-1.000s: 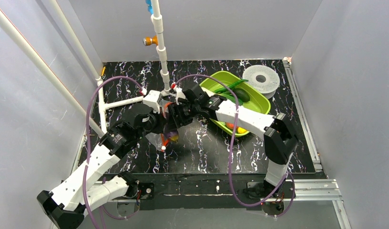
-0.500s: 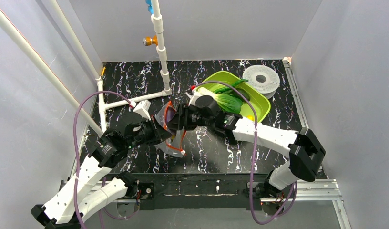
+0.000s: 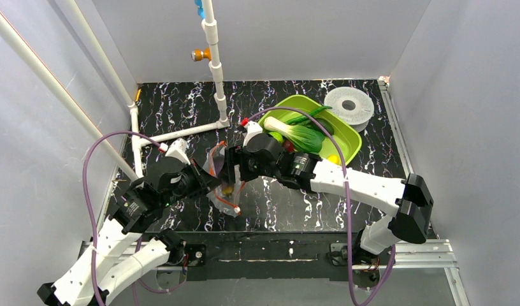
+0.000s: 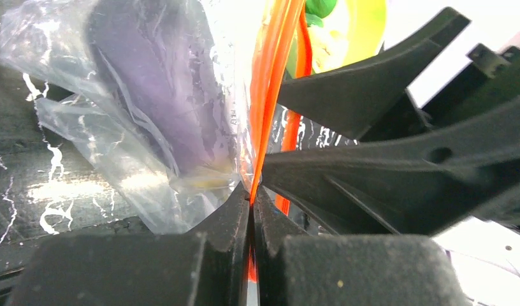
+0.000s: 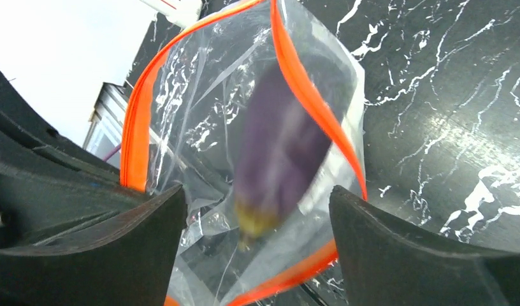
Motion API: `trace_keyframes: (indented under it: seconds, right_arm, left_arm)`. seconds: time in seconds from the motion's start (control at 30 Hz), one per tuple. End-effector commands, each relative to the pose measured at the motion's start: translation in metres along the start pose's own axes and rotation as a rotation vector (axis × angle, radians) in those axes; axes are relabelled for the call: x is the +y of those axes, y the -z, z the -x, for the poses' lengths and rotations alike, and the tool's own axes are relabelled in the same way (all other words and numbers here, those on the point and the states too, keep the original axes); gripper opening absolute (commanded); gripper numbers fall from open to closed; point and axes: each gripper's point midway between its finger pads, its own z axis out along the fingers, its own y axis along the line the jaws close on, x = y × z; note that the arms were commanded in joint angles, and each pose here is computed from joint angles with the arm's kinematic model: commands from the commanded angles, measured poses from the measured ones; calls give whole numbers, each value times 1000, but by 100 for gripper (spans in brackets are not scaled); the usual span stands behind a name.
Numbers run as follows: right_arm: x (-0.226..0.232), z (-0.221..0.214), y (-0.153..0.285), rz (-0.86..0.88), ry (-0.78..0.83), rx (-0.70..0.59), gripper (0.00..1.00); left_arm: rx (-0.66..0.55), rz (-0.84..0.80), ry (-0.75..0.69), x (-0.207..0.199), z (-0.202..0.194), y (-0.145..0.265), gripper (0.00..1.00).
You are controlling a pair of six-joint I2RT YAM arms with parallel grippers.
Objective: Place the food in the zip-top bag and seal the zipper
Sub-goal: Place the fake vegetable in the zipper food storage bag.
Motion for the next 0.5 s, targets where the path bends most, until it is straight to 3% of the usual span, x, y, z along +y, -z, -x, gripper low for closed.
trace_keyframes:
  seconds: [0.0, 0.27, 0.47]
  right_arm:
    - [17, 14, 30, 29, 32, 12, 91]
    - [11, 26, 76, 34, 46, -71, 92]
    - [-33, 53, 130, -146, 76, -255, 98]
  left_arm:
    - [-79, 32, 3, -2, 20, 4, 0]
    - [-112, 50, -65, -6, 33, 7, 0]
    - [-152, 52, -198, -34, 65, 29, 0]
